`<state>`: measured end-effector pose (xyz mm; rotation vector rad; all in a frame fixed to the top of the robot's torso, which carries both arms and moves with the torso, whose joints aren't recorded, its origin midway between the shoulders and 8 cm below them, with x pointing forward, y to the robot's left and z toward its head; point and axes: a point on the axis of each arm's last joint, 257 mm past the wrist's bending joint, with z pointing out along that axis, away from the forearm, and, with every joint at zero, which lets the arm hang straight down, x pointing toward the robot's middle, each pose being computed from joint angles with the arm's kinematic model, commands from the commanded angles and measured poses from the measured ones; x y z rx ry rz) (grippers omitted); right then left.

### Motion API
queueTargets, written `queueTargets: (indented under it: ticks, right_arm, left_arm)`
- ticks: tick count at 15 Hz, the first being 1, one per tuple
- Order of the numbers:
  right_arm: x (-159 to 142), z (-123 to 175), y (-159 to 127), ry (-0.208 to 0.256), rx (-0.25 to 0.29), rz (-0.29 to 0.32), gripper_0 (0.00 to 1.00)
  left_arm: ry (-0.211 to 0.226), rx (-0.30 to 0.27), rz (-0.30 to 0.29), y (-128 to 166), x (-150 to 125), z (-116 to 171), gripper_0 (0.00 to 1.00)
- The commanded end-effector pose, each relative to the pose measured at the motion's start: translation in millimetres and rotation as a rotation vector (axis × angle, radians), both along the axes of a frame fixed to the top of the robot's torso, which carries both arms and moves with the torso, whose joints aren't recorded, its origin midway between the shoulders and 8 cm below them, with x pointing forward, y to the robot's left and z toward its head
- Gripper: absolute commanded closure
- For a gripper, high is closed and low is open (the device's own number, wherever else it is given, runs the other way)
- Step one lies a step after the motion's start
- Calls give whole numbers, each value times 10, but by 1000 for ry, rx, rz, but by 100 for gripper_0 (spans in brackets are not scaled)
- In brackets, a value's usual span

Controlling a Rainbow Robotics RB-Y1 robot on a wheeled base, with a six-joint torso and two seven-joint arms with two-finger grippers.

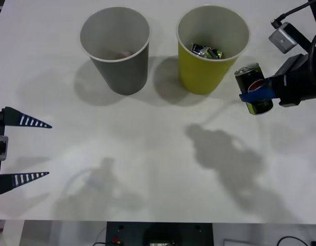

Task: Put the can into the green bin and the plastic bottle into the gray bin

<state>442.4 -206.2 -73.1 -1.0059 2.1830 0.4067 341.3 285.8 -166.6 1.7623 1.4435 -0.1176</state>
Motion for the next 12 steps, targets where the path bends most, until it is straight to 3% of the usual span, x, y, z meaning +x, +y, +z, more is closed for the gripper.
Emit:
queueTargets:
  ticks: [1,6,12]
  right_arm:
    - [80,189,-57,23,-27,3,100]
    - [383,479,8,28,-81,0,100]
    - [856,747,245,23,-105,-39,100]
  left_arm:
    - [0,0,0,0,0,0,0]
    - [0,0,0,0,0,0,0]
    - [0,0,0,0,0,0,0]
